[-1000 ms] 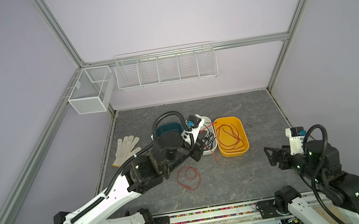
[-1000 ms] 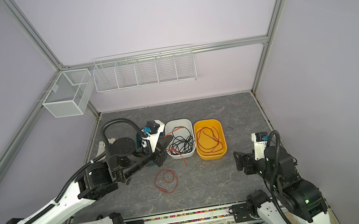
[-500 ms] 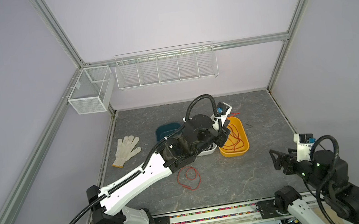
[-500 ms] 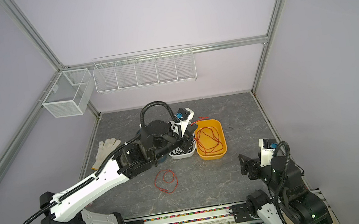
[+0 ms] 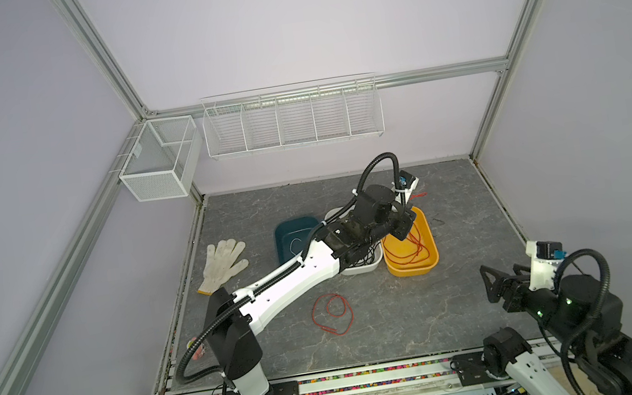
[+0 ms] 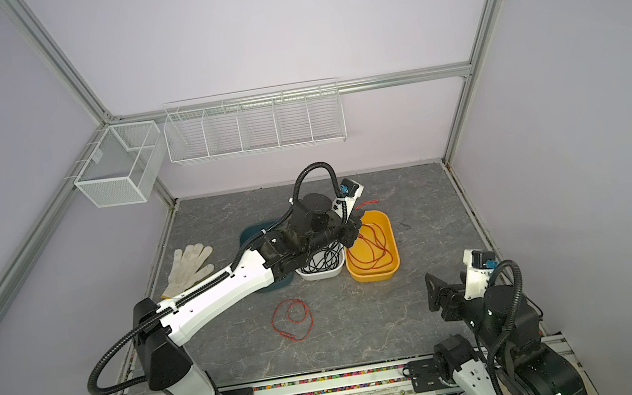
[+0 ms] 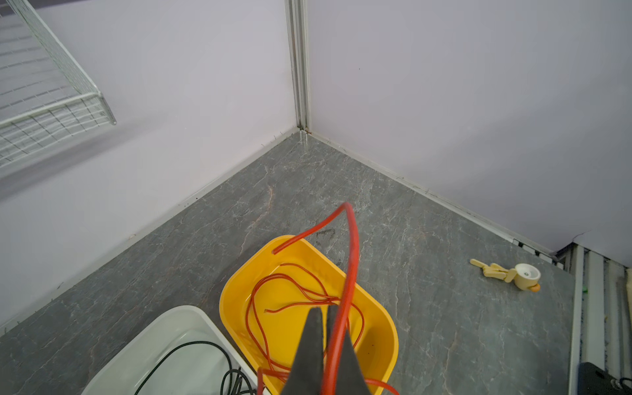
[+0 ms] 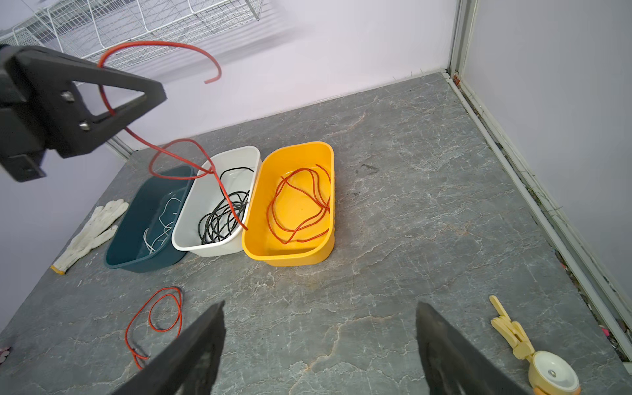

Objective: Untangle the cables
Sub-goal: 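Lower the left gripper's red wire into the yellow tub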

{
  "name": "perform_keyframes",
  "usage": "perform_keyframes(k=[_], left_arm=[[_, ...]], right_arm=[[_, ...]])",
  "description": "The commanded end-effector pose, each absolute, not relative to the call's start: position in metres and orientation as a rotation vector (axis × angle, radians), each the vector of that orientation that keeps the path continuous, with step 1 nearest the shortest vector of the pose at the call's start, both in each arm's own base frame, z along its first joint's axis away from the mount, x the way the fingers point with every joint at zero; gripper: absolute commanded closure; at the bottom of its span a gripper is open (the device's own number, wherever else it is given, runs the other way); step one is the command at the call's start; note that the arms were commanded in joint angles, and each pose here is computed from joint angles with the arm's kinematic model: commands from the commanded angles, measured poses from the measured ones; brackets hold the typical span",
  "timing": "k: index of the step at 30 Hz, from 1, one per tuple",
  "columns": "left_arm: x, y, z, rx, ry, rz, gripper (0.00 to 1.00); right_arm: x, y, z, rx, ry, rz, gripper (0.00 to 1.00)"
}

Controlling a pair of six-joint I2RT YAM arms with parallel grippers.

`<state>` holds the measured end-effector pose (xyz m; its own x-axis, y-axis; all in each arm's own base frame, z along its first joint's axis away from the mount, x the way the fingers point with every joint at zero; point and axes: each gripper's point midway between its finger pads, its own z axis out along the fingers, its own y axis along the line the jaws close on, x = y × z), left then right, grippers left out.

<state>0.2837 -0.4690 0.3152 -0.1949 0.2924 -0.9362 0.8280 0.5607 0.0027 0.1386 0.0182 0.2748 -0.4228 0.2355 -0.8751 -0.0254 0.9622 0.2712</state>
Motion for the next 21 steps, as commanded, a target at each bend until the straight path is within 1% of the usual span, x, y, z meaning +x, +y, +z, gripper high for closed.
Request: perform_keyframes(k=[1,13,21], left_arm=[[0.290,-0.484,0.320,0.921,1.714,-0.696,1.00],[0.336,-0.517,0.246,0.896,1.822,-0.728,1.00],[0.346,-0.537,0.197,0.937,1.914,-0.731,1.00]], right_arm=[[0.141,0.015,0.274,0.174,1.972,0.283,0.12],[0.140,0.019,0.277,0.150,1.949,0.304,0.12],[0.139,0.020,0.278,0.144,1.944,0.311,0.12]])
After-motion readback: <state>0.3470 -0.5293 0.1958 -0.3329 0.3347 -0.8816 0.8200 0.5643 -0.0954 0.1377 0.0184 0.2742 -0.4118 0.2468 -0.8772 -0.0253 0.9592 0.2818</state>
